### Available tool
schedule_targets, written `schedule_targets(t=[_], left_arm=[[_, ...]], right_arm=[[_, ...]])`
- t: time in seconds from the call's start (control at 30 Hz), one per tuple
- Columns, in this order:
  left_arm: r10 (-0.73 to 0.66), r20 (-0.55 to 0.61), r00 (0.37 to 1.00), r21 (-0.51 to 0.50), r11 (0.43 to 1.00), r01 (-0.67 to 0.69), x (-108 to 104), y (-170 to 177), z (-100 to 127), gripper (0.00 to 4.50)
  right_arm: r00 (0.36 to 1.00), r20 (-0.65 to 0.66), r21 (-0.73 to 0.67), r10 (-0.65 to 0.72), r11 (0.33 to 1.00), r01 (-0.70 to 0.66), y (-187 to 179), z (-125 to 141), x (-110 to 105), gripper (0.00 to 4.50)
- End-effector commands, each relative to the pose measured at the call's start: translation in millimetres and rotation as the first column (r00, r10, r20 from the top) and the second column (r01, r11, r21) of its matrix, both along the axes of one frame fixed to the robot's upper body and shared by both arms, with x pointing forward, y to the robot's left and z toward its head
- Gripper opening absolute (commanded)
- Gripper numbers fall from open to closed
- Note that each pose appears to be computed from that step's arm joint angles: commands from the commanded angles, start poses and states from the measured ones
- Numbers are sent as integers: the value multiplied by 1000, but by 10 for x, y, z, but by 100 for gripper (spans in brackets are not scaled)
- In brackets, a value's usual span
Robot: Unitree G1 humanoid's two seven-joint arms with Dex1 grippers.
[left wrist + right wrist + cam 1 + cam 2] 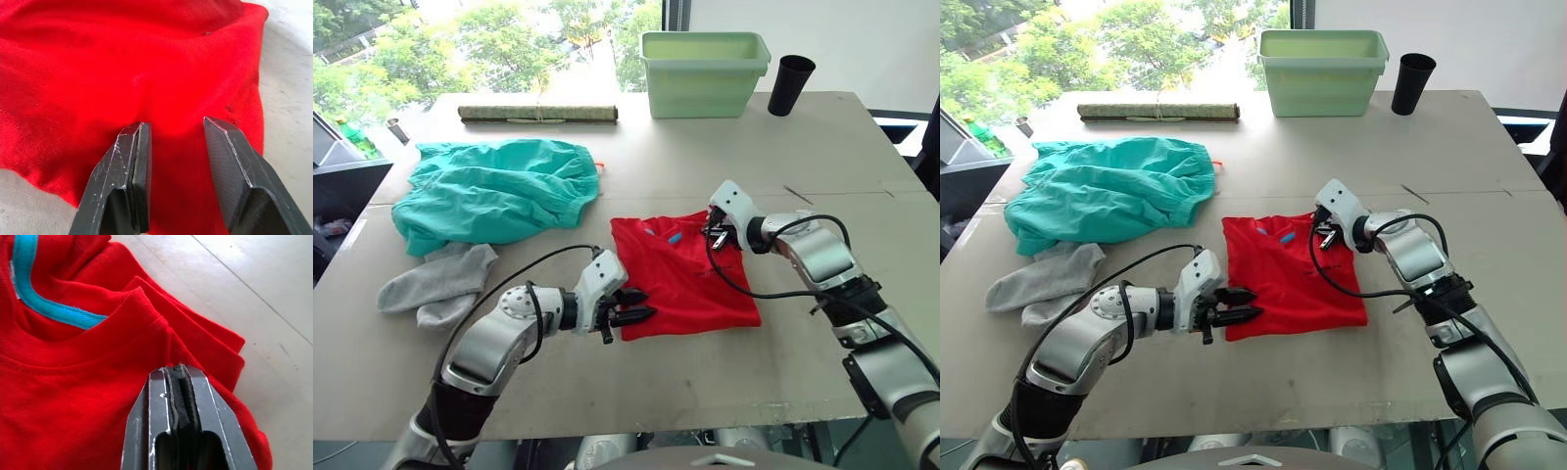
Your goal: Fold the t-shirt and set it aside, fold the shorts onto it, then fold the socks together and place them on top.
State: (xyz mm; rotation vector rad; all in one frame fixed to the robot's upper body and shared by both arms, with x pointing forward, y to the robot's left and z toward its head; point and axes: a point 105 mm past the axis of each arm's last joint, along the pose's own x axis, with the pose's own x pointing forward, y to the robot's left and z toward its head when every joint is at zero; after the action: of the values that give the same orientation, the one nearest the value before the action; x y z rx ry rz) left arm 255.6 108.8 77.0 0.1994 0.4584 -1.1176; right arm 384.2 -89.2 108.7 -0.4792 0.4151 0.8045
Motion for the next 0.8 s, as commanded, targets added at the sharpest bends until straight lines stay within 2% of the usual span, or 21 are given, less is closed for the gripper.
schedule_targets(t=[0.03,0.33,0.4,0.53,0.57,0.6,0.63,0.67,0.73,0.77,0.8], left_arm=[[59,-27,998,54,997,-57,4,105,-167,190],[71,-23,997,60,996,-69,11,153,-234,190],[72,-21,997,58,996,-70,15,149,-240,190],[77,3,997,28,997,-77,37,146,-208,190],[76,21,997,-14,997,-75,48,132,-141,190],[78,33,996,-62,995,-76,56,118,-66,190],[81,44,996,-124,989,-75,63,101,34,190],[86,40,996,-187,979,-77,60,90,136,190],[53,28,998,-313,949,-42,-5,57,365,190],[92,12,996,-400,913,-80,51,57,533,190],[117,-4,993,-454,885,-106,87,61,643,190]], right_arm=[[990,124,-17,-73,997,76,-127,193,154,6],[958,231,-22,-171,983,181,-340,319,266,6],[959,234,-36,-161,984,174,-354,305,250,6],[976,185,38,-118,993,113,-288,376,127,6],[981,173,58,-86,995,77,-267,401,61,62],[985,163,79,-62,996,49,-245,423,2,88],[987,153,107,-54,994,38,-235,451,-51,134],[987,153,125,-51,992,31,-235,484,-95,192],[986,169,160,2,987,-30,-195,563,-233,283],[984,168,231,51,969,-89,-113,638,-363,331],[982,169,280,84,951,-130,-60,691,-458,331]])
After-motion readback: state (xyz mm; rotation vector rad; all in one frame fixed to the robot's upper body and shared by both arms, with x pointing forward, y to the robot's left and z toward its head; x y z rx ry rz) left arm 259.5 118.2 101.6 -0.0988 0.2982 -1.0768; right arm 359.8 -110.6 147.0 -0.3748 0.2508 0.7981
